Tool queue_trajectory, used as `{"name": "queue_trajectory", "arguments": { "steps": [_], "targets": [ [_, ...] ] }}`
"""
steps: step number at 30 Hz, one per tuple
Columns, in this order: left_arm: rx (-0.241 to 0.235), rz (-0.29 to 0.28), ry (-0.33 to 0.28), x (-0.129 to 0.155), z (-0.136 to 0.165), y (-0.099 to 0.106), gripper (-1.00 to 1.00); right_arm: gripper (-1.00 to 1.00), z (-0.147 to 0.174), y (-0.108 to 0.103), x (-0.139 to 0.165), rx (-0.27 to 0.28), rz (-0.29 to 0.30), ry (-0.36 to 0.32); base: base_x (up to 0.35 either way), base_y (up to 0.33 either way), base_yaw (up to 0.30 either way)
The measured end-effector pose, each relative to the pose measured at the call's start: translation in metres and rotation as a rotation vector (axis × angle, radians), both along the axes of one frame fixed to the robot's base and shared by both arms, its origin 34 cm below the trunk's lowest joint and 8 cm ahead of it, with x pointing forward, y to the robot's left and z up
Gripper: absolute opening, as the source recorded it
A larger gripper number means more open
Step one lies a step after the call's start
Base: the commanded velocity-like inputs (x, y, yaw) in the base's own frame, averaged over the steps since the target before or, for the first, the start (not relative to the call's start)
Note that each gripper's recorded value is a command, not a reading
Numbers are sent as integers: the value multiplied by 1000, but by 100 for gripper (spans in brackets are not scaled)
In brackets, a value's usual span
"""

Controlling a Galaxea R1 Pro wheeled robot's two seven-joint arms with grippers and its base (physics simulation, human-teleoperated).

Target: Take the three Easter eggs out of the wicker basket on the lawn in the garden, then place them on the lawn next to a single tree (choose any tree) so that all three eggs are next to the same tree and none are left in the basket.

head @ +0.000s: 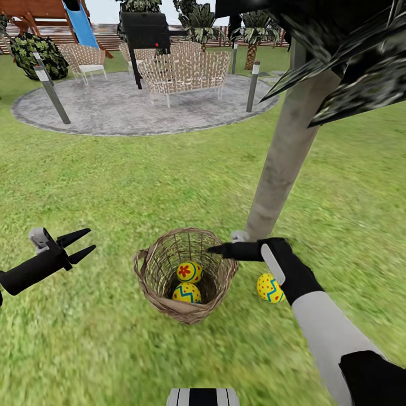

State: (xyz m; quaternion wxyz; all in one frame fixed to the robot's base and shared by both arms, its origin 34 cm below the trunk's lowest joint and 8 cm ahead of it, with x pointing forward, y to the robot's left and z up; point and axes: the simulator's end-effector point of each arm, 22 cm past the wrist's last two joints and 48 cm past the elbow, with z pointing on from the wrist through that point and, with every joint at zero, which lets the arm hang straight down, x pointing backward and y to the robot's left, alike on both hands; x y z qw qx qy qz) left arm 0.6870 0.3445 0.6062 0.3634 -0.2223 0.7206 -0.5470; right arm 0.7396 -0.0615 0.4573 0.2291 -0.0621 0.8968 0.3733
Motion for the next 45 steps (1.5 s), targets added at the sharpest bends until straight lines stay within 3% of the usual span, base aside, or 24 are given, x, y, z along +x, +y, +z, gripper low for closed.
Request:
{"name": "queue_trajectory", "arguments": {
  "steps": [5, 7, 20, 23, 27, 34, 45],
  "targets": [
    [-2, 0, 2, 0, -1, -2, 100, 100, -14, 9, 11, -228, -68, -29, 0, 0, 0],
    [-5, -1, 3, 0, -2, -3, 100, 100, -15, 10, 11, -272, -73, -39, 0, 4, 0],
    [-4, -3, 3, 0, -2, -3, 100, 100, -18, 17, 7, -295, -66, -31, 0, 263, 0],
    [-3, -4, 16, -4, -7, -3, 100, 100, -15, 25, 9, -286, -66, -29, 0, 0, 0],
    [-7, -5, 27, -8, -12, -5, 100, 100, -29, 16, 2, -318, -65, -2, 0, 2, 0],
    [-8, -6, 26, -8, -12, -6, 100, 100, -33, 16, -4, -320, -53, 2, 94, 157, 0],
    [-10, -7, 26, -8, -12, -7, 100, 100, -48, 15, -20, -379, -30, 68, 21, 23, 0]
  ]
}}
